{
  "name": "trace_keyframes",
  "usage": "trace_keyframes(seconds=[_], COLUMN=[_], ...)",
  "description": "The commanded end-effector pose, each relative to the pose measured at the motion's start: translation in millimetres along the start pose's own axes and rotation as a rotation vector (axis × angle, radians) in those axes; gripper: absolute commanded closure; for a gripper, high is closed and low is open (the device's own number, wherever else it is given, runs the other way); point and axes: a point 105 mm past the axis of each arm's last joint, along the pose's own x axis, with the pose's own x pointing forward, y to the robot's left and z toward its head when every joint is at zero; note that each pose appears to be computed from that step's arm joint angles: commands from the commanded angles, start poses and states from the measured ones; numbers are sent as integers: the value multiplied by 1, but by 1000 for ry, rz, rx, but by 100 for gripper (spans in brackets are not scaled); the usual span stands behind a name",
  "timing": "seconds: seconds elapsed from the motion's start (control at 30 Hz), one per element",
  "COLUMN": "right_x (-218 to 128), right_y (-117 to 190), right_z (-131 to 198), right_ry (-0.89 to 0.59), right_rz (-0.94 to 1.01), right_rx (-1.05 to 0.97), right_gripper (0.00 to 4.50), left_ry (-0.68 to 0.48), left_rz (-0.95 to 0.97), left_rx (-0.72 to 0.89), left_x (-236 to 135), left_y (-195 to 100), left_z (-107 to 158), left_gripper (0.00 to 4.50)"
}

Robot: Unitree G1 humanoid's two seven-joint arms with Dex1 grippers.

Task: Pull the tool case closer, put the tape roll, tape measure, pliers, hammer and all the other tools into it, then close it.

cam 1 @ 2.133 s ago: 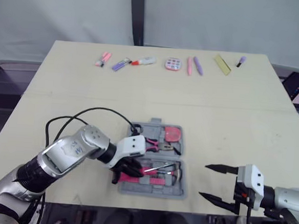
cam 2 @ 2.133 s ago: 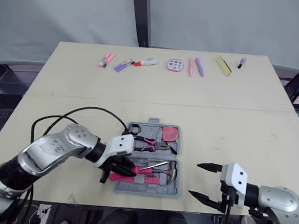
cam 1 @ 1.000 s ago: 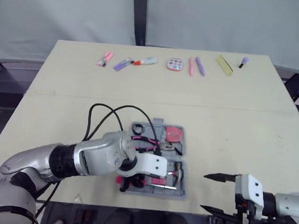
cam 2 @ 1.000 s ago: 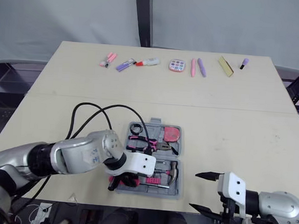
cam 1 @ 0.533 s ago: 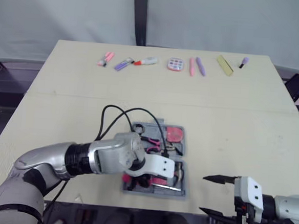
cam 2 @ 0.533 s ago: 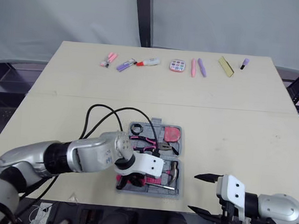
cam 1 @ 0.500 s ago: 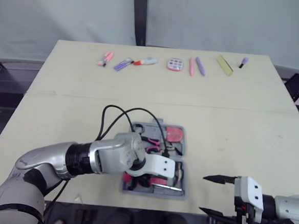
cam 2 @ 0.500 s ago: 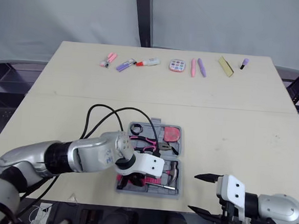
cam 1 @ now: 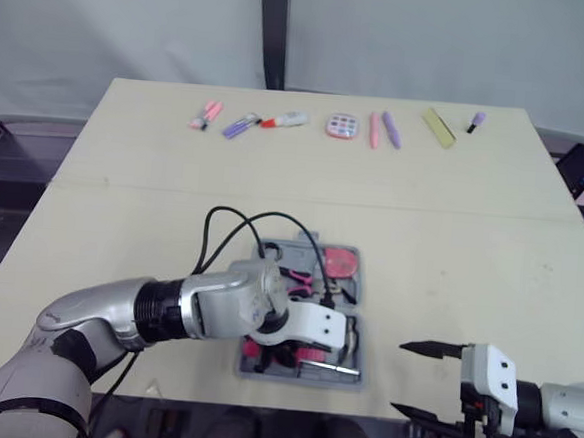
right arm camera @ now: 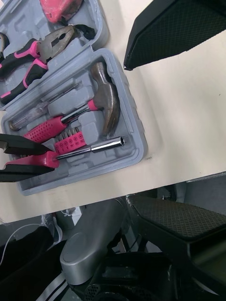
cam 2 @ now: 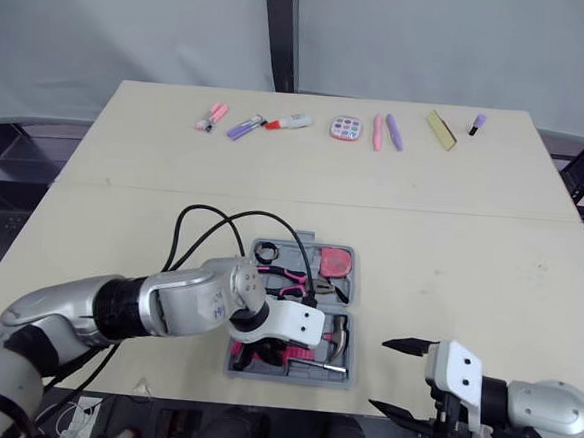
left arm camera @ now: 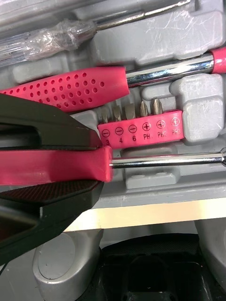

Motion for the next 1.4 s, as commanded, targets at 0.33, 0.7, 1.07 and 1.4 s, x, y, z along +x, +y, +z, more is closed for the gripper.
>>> trace_keyframes(seconds=[0.33, 0.7, 1.07, 1.4], right_x=[-2, -2, -3, -3], right_y=[2, 1, 0, 1], right_z=[11, 11, 11, 11], right_ry=[-22, -24, -23, -26], right_rz=[-6, -13, -18, -18], right_rx=[-22, -17, -16, -15], right_gripper=[0, 0, 0, 0], left_ry=[6, 6, 10, 12], left_rz=[-23, -1, -2, -26], left_rx=[3, -16, -15, -84], left_x=[-1, 0, 1, -5], left_y=[-9, -4, -3, -5], left_z=[6, 7, 5, 4], left_gripper=[395, 395, 395, 182])
